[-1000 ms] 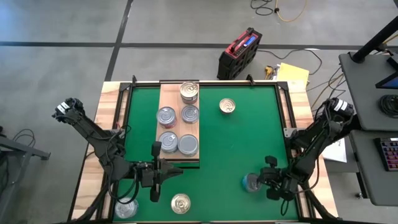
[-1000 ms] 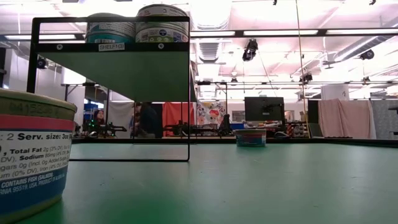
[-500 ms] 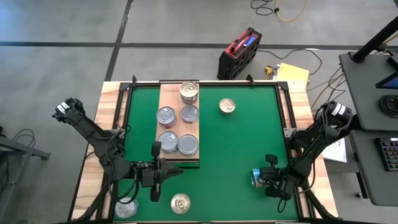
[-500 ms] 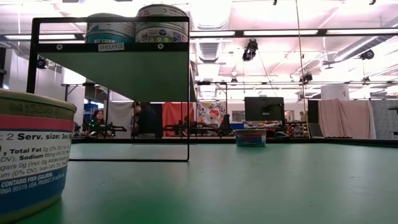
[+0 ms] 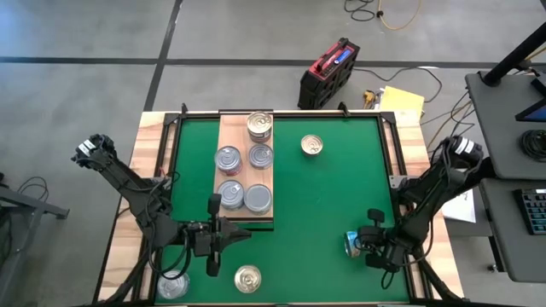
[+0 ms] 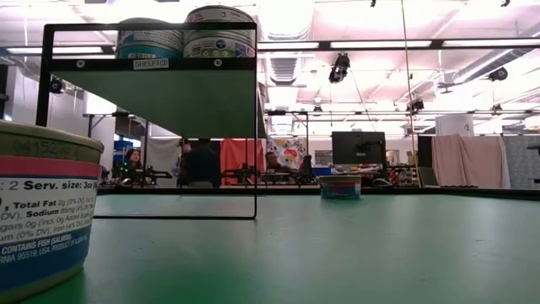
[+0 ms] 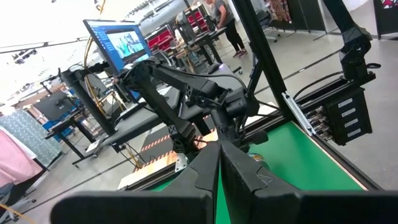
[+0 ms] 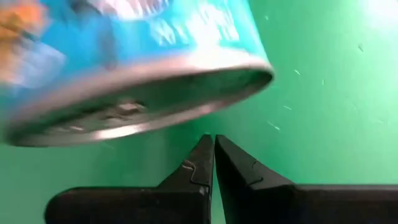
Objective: Stack canned seafood by type on shelf
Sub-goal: Put the yellow and blue tuna can on the shelf
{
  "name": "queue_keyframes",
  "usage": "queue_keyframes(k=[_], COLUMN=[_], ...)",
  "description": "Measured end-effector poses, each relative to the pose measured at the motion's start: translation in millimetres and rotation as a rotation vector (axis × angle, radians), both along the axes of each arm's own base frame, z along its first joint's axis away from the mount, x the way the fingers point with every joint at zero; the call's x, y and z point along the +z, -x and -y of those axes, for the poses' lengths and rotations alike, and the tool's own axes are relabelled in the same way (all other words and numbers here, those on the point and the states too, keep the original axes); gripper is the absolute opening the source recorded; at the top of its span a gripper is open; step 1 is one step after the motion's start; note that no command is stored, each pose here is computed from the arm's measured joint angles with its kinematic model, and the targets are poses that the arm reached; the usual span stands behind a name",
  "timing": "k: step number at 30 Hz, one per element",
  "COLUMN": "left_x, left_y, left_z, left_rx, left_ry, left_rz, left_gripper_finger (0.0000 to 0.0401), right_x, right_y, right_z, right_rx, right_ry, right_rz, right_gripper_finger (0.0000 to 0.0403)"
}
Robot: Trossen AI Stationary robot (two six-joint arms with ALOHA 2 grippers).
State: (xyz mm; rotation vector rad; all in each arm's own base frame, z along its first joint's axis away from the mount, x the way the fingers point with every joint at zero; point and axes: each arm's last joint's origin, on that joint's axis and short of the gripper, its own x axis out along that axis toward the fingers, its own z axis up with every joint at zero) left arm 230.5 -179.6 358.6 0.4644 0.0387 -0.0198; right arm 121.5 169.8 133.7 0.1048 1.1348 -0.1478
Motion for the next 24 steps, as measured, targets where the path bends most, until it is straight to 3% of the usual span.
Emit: queue_keyframes(k=[5,14,24], left_x=[0,0,-1], left_y=[0,0,0], left_z=[0,0,-1], left_rx=[0.0,0.001,0.02], left_ry=[0.0,0.006,-0.013], left_rz=[0.0,-0.002,-0.004], left_gripper_finger=[0.0,0.0,0.0], right_x=[10,61,135], right_y=[2,3,-18], right_z=[3,0,-29], right_rx=[-0.095,-0.478,-0.682], right_ry=[0.001,-0.012,-0.237], right_rz=[-0.06,-0.142,-0.101], right_gripper_finger=[0.0009,0.0009,0.0009])
